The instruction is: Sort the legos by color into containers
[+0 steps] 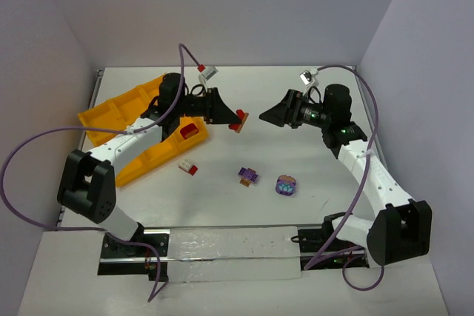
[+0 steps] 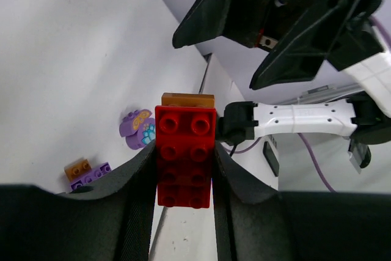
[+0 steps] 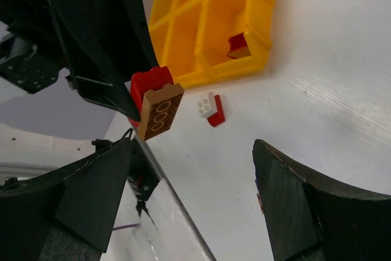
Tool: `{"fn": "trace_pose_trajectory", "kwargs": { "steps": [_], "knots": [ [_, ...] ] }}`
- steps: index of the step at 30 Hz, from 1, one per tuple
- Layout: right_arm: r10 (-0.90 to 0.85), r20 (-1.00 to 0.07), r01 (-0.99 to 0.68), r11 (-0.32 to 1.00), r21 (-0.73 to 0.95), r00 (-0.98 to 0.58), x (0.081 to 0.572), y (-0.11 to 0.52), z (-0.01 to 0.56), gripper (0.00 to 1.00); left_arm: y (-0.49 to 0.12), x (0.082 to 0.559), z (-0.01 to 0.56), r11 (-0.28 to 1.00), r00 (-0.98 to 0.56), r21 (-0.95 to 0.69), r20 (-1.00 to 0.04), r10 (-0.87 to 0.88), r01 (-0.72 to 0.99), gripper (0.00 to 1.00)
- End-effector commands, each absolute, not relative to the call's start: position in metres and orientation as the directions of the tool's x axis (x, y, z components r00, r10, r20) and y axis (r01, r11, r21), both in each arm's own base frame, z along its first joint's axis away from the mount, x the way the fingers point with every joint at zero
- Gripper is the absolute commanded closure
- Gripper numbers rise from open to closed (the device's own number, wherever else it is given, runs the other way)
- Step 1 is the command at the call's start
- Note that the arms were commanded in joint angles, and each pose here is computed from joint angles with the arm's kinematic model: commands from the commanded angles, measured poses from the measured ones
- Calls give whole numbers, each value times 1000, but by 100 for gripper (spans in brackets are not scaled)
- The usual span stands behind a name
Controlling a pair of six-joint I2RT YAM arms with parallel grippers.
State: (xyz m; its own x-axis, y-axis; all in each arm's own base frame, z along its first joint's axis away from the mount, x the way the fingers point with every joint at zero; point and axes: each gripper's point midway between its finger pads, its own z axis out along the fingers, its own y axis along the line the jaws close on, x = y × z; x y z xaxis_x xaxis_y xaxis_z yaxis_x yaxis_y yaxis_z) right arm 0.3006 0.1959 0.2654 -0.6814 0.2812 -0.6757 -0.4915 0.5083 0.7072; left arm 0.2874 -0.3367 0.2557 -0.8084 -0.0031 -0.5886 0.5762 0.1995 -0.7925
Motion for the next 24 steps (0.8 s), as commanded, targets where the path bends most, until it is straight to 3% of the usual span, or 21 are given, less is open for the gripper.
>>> {"fn": "trace_pose_trajectory", "kwargs": {
  "steps": [1, 11, 24],
  "knots": [
    [289, -716, -623, 356, 696, -635, 295, 213, 312, 14, -328, 273, 316, 43, -725, -727, -687, -55, 685, 100],
    [183, -734, -695, 236, 679, -655, 284, 256, 323, 15, -322, 269, 320, 45, -717, -720, -694, -66, 693, 100],
    [184, -726, -716, 130, 686, -663, 285, 272, 334, 17, -315, 268, 325, 57, -702, -706, -708, -72, 706, 100]
  ]
}}
